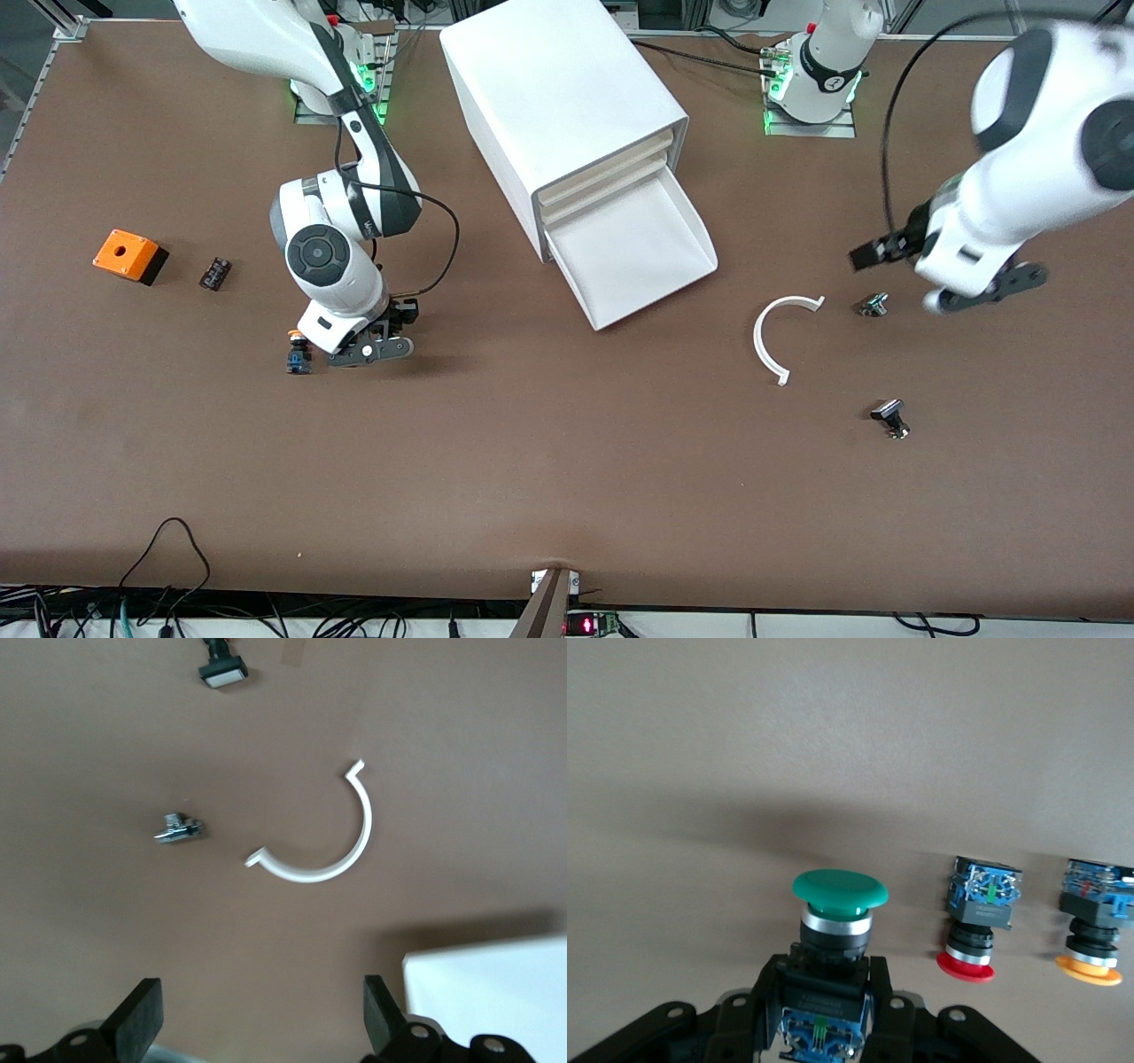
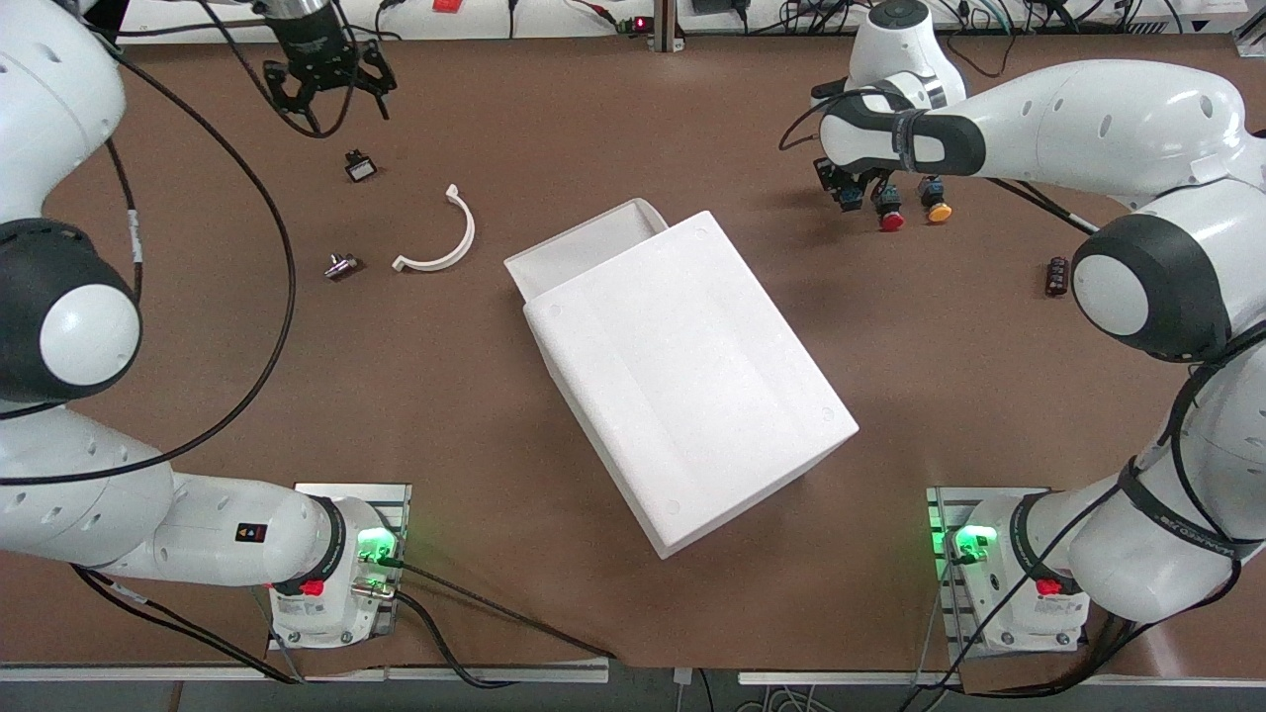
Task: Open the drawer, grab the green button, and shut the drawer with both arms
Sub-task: 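Release the green button with the right gripper while the left gripper reaches the drawer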
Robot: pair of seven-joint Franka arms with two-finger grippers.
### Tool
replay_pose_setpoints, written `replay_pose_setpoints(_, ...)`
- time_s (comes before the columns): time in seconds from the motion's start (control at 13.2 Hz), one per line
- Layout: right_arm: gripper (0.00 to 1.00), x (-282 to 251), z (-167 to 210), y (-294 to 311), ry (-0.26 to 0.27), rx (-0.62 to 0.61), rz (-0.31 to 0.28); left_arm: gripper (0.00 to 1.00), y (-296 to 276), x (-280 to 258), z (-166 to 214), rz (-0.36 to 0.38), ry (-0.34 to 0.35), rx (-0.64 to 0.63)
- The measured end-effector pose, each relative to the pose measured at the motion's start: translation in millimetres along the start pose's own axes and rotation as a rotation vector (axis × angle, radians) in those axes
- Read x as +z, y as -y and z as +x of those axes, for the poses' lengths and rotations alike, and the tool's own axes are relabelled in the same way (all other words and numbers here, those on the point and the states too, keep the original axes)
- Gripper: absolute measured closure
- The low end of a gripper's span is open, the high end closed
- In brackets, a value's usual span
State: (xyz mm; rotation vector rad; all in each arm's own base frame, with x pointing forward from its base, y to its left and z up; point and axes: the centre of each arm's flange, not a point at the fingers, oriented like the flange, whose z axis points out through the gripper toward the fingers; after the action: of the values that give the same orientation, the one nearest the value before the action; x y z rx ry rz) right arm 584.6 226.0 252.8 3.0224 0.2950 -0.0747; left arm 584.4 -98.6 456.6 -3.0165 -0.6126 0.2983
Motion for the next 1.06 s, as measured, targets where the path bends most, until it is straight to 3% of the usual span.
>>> replay_pose_setpoints(0.23, 0.58, 27, -8, -10, -0.016, 0.014, -0.001, 0.00, -66, 77, 9, 0.014, 0.014, -0.184)
replay_pose_setpoints(0.53, 0.58, 52, -5, -14, -0.034, 0.018, -0.008, 0.00, -93, 142, 28, -0.005, 0.007, -0.215)
replay_pose_setpoints(0.76, 0.32, 50, -3, -13, -0.046, 0.018, -0.006, 0.00, -121, 173, 15, 0.014, 0.020, -0.180)
replay_pose_setpoints(0.99, 0.00, 31, 2, -13, -0.074, 0.020, 0.003, 0.00, -143, 195, -2, 0.042, 0.038, -0.143)
replay_pose_setpoints(1.06, 0.00, 20, 2, -14, -0.076, 0.022, 0.008, 0.00, -148, 201, -7, 0.050, 0.044, -0.134)
